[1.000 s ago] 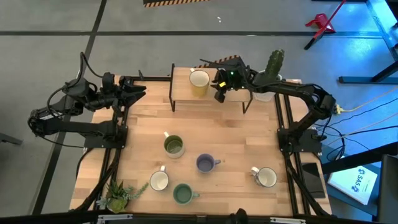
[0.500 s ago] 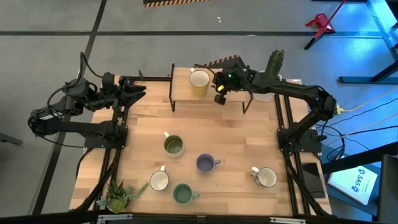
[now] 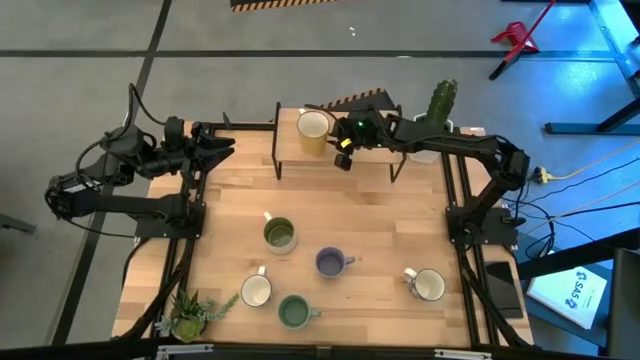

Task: Place coffee mugs
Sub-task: Put the yellow mug on the shelf

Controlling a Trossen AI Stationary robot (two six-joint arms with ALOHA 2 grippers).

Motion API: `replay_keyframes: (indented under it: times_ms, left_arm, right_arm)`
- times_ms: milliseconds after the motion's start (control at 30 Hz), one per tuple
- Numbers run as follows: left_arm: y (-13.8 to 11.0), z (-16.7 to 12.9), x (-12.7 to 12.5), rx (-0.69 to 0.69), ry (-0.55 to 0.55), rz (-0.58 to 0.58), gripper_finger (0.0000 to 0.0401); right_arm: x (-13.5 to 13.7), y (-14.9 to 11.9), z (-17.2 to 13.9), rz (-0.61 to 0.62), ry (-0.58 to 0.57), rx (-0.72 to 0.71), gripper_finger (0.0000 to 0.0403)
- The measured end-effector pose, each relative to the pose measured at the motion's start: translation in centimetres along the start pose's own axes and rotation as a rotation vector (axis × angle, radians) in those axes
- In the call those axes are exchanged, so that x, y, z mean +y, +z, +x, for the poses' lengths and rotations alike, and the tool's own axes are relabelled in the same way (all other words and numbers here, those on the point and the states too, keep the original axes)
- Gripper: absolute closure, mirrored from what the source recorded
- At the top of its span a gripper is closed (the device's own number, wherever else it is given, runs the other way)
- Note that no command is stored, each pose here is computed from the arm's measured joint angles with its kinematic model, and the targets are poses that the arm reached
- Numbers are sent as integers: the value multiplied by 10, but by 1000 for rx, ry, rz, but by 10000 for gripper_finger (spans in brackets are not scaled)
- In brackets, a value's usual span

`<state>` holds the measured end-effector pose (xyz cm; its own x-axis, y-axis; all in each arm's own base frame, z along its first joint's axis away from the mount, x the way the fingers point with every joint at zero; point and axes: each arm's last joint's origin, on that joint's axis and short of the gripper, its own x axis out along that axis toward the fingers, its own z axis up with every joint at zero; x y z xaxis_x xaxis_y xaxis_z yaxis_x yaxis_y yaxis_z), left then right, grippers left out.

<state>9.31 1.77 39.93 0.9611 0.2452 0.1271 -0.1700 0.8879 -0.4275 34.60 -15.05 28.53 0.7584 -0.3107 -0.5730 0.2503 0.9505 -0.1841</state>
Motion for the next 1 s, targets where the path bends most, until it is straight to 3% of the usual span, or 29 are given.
replay_keyframes:
  times_ms: [167,400,1000]
  left_arm:
    - [0,0,0,0,0,0,248]
    - [0,0,0,0,0,0,248]
    - [0,0,0,0,0,2,248]
  right_arm:
    - [0,2,10,10,-9,-46,320]
    - [3,-4,30,34,67,-61,320]
    - [-3,15,35,8,15,-204,320]
